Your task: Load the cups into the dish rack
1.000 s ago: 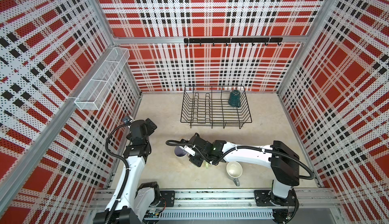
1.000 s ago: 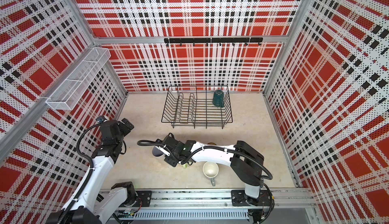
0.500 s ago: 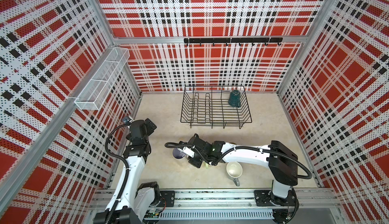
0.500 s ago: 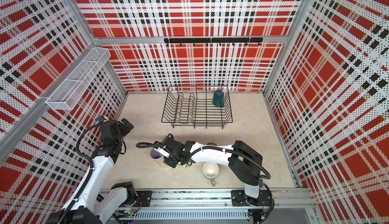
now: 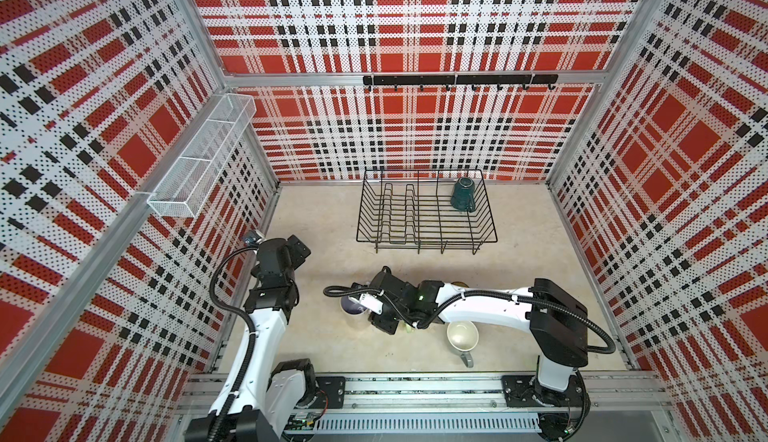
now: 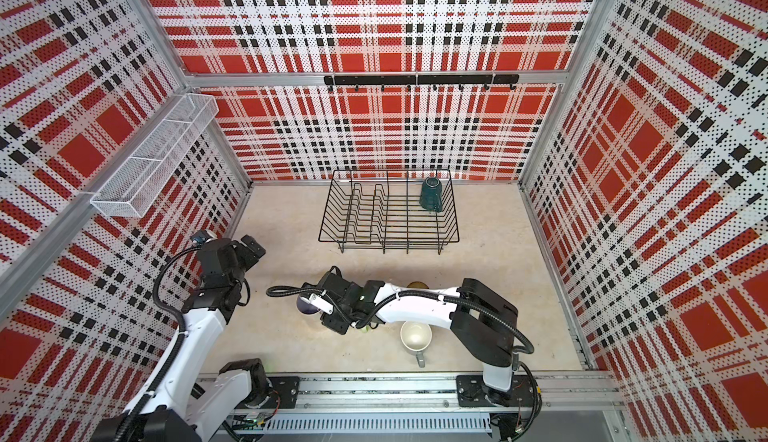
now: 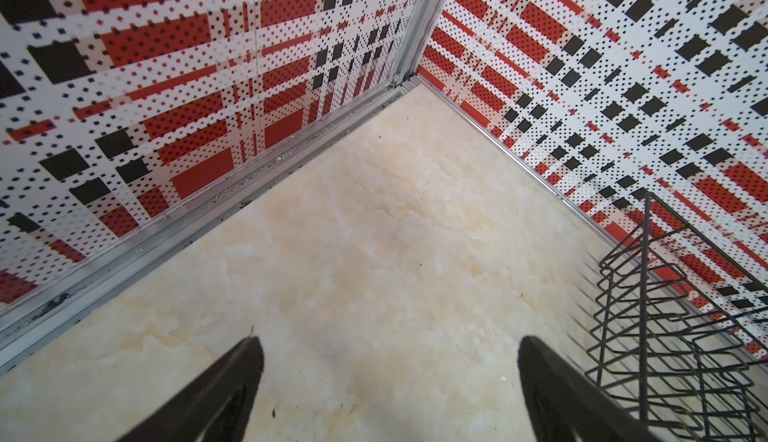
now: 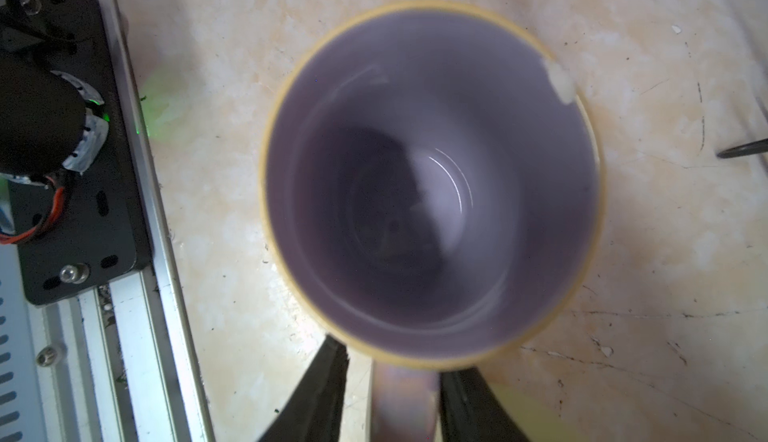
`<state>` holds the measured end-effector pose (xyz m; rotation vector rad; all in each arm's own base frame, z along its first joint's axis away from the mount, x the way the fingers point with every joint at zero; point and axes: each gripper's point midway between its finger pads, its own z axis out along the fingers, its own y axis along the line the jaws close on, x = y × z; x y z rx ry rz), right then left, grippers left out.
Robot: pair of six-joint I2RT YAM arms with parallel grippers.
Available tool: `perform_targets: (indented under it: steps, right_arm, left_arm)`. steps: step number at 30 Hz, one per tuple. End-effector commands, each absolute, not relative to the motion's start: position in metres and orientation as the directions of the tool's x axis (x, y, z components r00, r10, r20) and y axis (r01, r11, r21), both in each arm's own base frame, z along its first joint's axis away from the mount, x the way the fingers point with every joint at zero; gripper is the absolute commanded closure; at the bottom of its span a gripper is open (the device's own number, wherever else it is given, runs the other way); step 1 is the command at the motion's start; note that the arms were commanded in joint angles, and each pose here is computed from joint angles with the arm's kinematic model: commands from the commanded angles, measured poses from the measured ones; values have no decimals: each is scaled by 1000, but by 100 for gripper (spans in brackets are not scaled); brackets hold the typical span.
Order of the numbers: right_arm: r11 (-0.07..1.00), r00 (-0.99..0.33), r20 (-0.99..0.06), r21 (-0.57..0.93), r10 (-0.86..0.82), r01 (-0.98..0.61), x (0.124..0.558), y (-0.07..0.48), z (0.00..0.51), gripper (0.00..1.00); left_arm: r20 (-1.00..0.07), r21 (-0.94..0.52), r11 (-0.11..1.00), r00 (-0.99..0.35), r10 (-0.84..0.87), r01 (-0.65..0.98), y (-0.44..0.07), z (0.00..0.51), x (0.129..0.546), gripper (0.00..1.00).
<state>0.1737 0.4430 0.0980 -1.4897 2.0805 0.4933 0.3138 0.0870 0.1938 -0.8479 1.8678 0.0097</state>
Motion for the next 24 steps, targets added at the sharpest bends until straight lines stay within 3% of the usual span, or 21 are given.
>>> perform_targets:
  steps: [1,12,24]
  right_arm:
    - [330,-271,-547,-11,-792,-944,169,431,79,60]
    - [397,-332,-497,-27,-802,-918,177,427,59,63]
    - [402,-353,-529,25,-772,-915,169,426,97,54]
  left_arm:
    - [-811,-386,746,-187,-555,-543,88,197,315,2]
    - [-813,-381,748,-190,-551,-544,88,196,315,2]
    - [-818,-372,747,-186,-544,-552,91,197,317,2]
